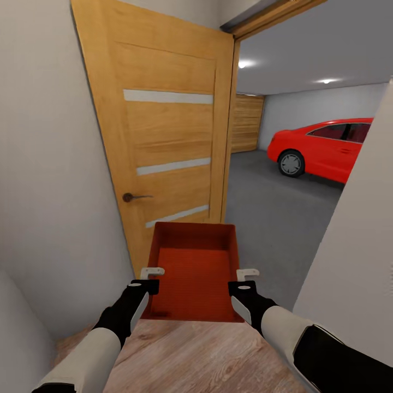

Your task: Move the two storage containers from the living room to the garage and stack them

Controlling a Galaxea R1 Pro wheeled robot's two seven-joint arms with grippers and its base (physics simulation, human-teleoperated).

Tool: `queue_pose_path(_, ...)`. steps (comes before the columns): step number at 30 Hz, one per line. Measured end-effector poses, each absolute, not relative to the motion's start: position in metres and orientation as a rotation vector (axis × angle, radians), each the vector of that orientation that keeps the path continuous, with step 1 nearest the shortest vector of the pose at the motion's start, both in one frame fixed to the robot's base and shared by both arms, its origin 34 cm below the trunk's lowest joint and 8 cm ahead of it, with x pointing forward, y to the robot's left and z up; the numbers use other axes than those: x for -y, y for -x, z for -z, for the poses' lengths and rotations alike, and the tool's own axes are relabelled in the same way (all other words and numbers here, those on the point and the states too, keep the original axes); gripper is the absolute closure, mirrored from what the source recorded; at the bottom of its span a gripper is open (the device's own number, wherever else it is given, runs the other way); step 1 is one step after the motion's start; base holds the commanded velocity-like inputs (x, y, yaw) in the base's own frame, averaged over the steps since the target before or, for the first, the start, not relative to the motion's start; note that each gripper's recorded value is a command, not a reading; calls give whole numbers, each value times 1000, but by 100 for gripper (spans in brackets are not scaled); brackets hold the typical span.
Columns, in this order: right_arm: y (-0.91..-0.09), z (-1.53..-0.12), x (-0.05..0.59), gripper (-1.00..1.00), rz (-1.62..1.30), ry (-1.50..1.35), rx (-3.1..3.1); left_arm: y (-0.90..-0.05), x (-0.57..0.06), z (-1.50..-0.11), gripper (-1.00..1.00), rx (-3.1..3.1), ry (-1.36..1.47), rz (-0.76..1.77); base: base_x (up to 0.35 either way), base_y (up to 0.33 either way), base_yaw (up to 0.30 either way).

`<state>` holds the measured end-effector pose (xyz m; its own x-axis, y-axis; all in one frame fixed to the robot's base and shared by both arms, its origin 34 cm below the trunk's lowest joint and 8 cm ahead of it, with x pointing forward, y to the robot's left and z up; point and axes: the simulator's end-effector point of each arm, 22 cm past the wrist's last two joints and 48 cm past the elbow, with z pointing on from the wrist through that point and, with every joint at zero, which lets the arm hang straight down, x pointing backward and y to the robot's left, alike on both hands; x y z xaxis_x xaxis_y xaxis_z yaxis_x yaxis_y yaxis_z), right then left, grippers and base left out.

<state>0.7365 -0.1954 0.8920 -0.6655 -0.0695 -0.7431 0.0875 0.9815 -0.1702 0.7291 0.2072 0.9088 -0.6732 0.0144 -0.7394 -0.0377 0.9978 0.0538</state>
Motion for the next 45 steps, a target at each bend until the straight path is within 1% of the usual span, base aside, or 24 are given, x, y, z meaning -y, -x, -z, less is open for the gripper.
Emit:
queue_pose_path(14,-737,-893,196,100,242,-14,-2281,-730,-207,-910,100,-2302,15,-81,2,3,-278)
queue_pose_path(18,-737,-892,196,100,242,-13,-2282,-730,-207,-909,100,-2303,16,-81,25,15,-133)
queue_pose_path(34,-737,-892,196,100,245,-11,-2281,-729,-206,-908,100,-2302,15,-79,240,183,-4)
queue_pose_path(45,-737,-893,197,100,245,-11,-2280,-729,-206,-909,100,-2301,15,-79,160,96,-217)
